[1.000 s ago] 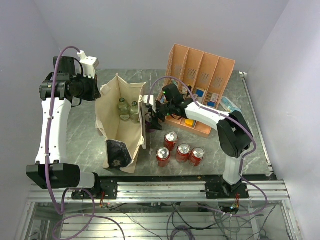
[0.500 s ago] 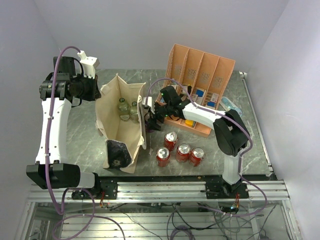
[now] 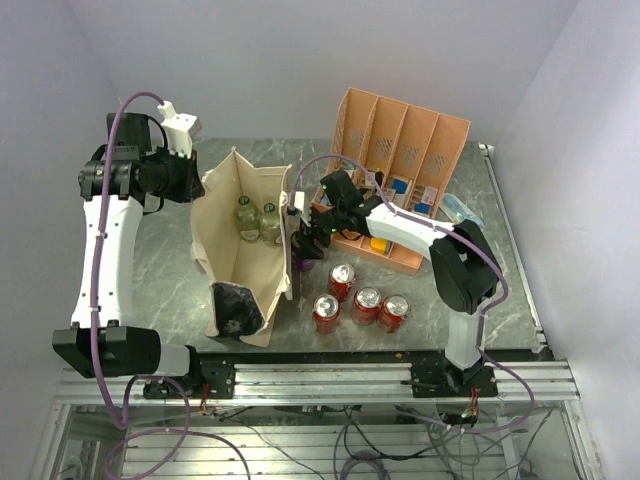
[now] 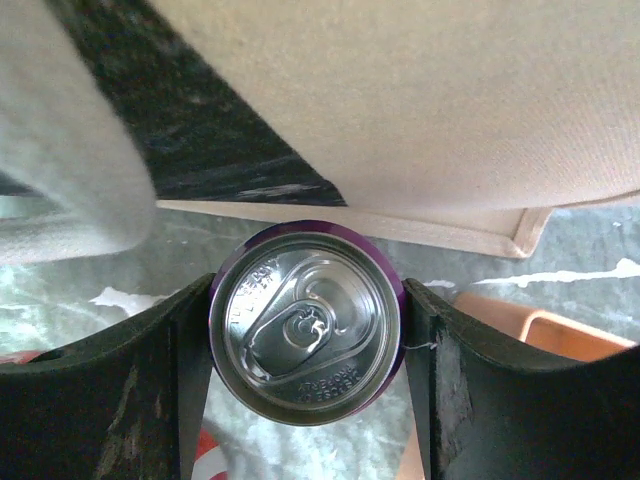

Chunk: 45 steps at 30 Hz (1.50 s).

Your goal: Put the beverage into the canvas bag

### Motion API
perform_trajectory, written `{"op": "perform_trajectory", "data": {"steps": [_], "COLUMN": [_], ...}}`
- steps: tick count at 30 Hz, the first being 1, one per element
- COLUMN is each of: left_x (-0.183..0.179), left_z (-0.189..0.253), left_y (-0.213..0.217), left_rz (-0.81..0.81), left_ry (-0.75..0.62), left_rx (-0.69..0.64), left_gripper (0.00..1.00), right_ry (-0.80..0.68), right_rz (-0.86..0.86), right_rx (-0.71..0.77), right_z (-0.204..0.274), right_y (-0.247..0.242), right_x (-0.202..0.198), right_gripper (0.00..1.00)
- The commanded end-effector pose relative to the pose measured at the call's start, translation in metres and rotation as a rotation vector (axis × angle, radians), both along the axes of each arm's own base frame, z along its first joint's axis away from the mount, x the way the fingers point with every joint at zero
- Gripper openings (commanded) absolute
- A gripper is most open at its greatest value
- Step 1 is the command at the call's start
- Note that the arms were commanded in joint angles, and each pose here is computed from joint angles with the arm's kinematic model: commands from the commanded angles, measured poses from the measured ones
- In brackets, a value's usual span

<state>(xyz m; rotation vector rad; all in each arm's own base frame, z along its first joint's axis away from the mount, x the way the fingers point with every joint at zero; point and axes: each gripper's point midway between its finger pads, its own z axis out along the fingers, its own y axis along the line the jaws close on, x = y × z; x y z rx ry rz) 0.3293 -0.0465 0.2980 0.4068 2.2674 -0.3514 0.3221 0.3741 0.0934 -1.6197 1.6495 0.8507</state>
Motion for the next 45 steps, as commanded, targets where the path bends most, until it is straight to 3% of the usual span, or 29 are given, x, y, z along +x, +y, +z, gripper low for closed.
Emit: {"op": "perform_trajectory", "data": {"steps": [1,5,8,11,14,21,27,33,40,45], "left_x": [0.003,0.002,-0.002,-0.009,-0.013,-0.022,-0.034,-0.045,-0.05,-0.047], "left_z": [0.015,0.024,0.039,0.054,0.057,0.027,0.009,-0.004,-0.011,-0.02], "left_y": [-0.005,-0.009,-0.012,-0.016,-0.014,-0.003,-0.001,-0.001,-0.004,0.0], "left_rz": [-0.053,-0.103,-0.143,-0.179,-0.155,-0.054,-0.014,0.014,0.011,0.019], "left_ry": [-0.045,-0.081,-0.142,-0.186,-0.179,-0.094,-0.046,-0.014,0.006,0.033], "left_rx": [-0.012,-0.011,-0.001,0.007,0.004,0.013,0.0,-0.016,-0.039,-0.025], "left_gripper": [0.23,0.44,0.68,0.76,0.76,0.68,0.56,0.36,0.1,0.07], "right_ry": [-0.074,-0.113,-0.159,-0.212,-0.28,-0.369,-0.325,-0.207,-0.164,-0.175], "right_rz": [-0.022,-0.111,-0.177,-0.213,-0.237,-0.165,-0.02,0.044,0.02,0.03], "right_rx": [0.116,0.148,0.146,0.146,0.198,0.316,0.402,0.339,0.176,0.103], "right_z": [0.085,0.133,0.171,0.211,0.262,0.344,0.359,0.307,0.231,0.191], "right_y": [0.007,-0.015,-0.036,-0.051,-0.058,-0.019,0.048,0.102,0.121,0.125], "right_x": [0.002,0.014,0.024,0.023,0.018,-0.016,-0.061,-0.07,-0.051,-0.043], "right_gripper": [0.23,0.1,0.05,0.02,0.0,0.0,0.0,0.0,0.0,0.0]}}
